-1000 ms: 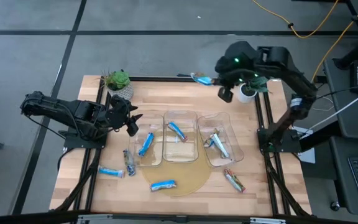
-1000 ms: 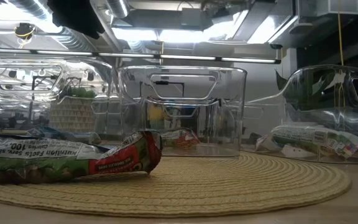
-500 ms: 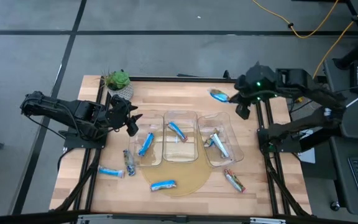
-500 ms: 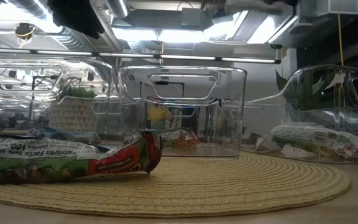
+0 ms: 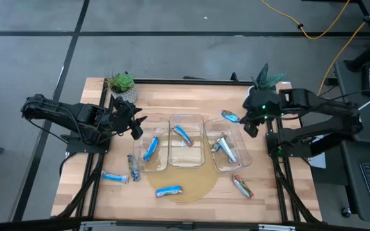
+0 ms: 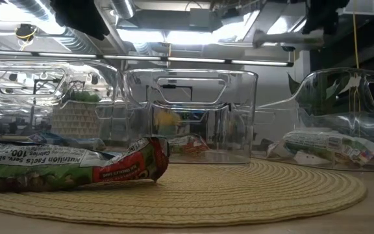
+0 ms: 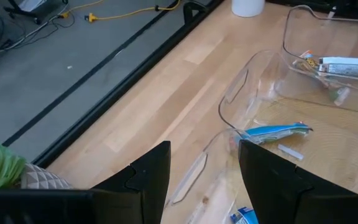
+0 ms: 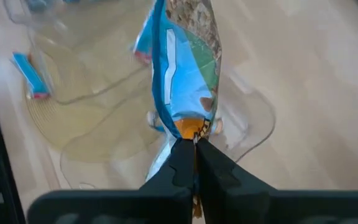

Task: Pick and place Granola Bars by type
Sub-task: Put the yellow granola bar into the right transparent bin

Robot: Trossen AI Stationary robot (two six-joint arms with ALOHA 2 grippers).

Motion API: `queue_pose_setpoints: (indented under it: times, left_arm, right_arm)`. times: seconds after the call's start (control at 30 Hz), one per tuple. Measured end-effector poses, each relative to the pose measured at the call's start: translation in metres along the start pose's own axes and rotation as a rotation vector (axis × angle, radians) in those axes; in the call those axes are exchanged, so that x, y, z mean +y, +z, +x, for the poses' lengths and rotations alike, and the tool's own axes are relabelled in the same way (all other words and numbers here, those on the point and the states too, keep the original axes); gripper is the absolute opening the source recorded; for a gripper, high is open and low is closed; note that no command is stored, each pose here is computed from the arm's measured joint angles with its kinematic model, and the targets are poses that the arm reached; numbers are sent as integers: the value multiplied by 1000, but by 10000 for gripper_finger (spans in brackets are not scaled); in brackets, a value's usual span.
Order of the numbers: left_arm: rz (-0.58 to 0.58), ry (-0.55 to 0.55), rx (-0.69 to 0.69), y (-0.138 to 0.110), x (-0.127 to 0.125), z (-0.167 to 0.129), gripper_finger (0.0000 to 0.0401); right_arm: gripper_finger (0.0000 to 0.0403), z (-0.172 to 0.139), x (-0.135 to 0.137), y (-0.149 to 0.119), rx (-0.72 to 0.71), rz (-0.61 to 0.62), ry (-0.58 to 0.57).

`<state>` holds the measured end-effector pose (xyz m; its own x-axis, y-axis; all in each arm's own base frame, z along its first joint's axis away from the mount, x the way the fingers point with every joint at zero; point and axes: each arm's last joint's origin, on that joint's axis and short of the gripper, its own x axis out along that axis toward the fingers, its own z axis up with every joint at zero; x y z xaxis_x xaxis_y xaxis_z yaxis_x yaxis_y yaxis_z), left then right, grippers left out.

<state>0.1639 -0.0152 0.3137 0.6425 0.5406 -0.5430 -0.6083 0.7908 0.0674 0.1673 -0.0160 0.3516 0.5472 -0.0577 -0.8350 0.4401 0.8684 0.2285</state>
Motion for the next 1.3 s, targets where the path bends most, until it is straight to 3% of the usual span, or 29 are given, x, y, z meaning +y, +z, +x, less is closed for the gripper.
queue_pose_setpoints:
  times: [0.23,0.53,1.07,1.3]
  left_arm:
    - [-4,-12,13,-1,0,0,180]
    - [-29,-2,13,-1,0,1,180]
    - [-23,32,67,-5,-14,16,180]
    - [-3,41,117,-9,-25,29,180]
  right_arm:
    - [11,27,7,-15,60,46,-1]
    - [13,49,14,-28,-29,222,-114]
    - [12,100,12,-74,56,355,-148]
    - [12,113,12,-82,74,369,-137]
